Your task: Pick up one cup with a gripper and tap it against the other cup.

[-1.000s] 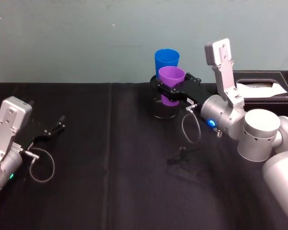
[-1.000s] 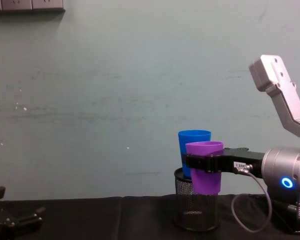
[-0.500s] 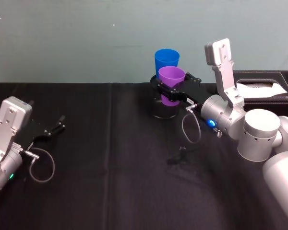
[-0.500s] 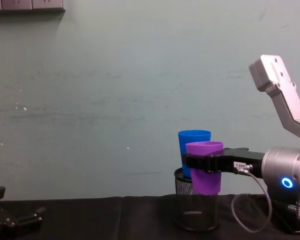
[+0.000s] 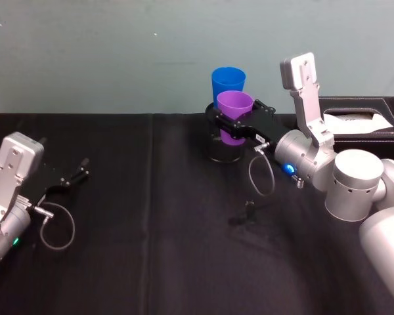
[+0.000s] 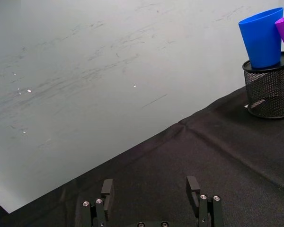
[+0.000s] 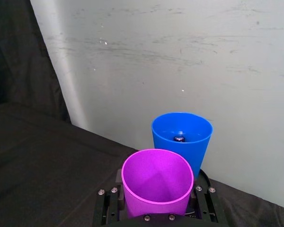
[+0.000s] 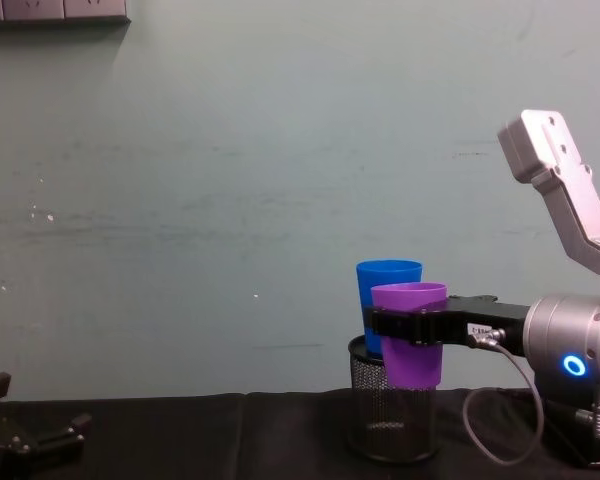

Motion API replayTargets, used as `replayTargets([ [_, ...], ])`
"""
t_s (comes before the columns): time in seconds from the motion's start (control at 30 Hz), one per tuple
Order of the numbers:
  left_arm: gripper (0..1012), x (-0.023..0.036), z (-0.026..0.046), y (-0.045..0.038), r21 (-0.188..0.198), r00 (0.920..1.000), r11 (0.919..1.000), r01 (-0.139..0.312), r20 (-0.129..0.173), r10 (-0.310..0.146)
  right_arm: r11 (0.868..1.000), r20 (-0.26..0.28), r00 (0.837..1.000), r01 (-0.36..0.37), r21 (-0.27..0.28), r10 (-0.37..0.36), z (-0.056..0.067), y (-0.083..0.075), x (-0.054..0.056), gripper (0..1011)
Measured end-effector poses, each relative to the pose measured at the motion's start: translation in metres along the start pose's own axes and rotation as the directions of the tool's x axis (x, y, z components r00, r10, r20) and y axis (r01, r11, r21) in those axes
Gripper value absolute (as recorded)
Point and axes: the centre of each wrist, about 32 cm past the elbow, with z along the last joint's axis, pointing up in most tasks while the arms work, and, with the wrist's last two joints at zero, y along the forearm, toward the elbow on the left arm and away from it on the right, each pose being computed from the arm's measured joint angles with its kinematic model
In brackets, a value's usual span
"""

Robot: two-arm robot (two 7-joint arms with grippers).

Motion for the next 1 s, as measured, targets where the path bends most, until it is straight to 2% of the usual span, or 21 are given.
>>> replayTargets([
  [1.0, 1000, 0.0, 0.0, 0.0, 0.0, 1.0, 1.0, 0.0, 0.0, 0.0, 1.0, 0.0, 1.0, 0.0, 0.0, 0.0, 0.0, 0.0, 0.0, 726],
])
